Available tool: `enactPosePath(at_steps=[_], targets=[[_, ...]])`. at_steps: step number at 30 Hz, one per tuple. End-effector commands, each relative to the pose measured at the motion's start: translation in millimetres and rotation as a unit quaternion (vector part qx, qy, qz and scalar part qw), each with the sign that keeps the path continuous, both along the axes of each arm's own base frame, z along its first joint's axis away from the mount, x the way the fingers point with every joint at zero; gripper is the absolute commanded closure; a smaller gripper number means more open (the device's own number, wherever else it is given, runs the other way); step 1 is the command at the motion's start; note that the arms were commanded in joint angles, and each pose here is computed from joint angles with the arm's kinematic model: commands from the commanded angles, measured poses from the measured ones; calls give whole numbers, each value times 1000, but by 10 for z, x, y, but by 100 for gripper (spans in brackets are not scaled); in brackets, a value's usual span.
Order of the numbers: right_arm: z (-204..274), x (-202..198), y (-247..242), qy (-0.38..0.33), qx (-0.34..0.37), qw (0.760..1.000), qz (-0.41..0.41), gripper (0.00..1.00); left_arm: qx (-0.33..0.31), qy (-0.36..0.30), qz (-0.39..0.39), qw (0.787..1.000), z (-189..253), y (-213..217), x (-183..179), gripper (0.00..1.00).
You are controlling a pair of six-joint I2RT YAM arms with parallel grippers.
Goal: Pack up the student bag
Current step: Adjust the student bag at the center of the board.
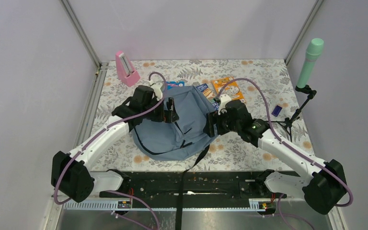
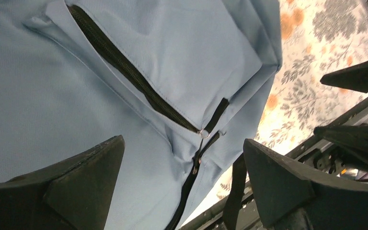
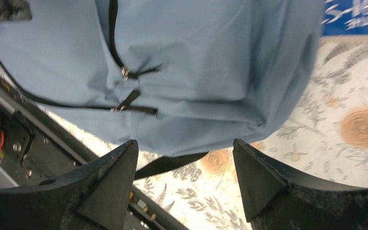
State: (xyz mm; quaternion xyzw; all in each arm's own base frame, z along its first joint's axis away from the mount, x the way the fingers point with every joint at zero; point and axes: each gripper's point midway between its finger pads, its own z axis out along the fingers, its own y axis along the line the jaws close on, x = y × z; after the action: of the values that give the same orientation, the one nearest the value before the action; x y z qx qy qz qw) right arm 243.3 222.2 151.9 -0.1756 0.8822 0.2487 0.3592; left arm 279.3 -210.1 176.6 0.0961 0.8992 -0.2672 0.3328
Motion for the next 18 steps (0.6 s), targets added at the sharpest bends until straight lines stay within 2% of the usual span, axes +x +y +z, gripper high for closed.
enactPosePath(at_steps=[1, 5, 8, 15, 18], targets=[[-23, -270, 187, 8, 15, 999, 41, 21, 12, 20, -46, 999, -97, -45, -74, 1], [-190, -408, 368, 62, 36, 997, 7, 27, -5, 41, -59, 997, -144, -158, -47, 1], [-295, -505, 592, 108, 92, 990, -17, 31, -9, 55, -65, 996, -167, -195, -18, 1], [-446, -643, 879, 161, 183, 965, -94, 35, -6, 85, -58, 995, -329, -149, 43, 1], [-488, -678, 947, 177, 201, 957, -115, 43, -8, 92, -59, 994, -396, -135, 24, 1]])
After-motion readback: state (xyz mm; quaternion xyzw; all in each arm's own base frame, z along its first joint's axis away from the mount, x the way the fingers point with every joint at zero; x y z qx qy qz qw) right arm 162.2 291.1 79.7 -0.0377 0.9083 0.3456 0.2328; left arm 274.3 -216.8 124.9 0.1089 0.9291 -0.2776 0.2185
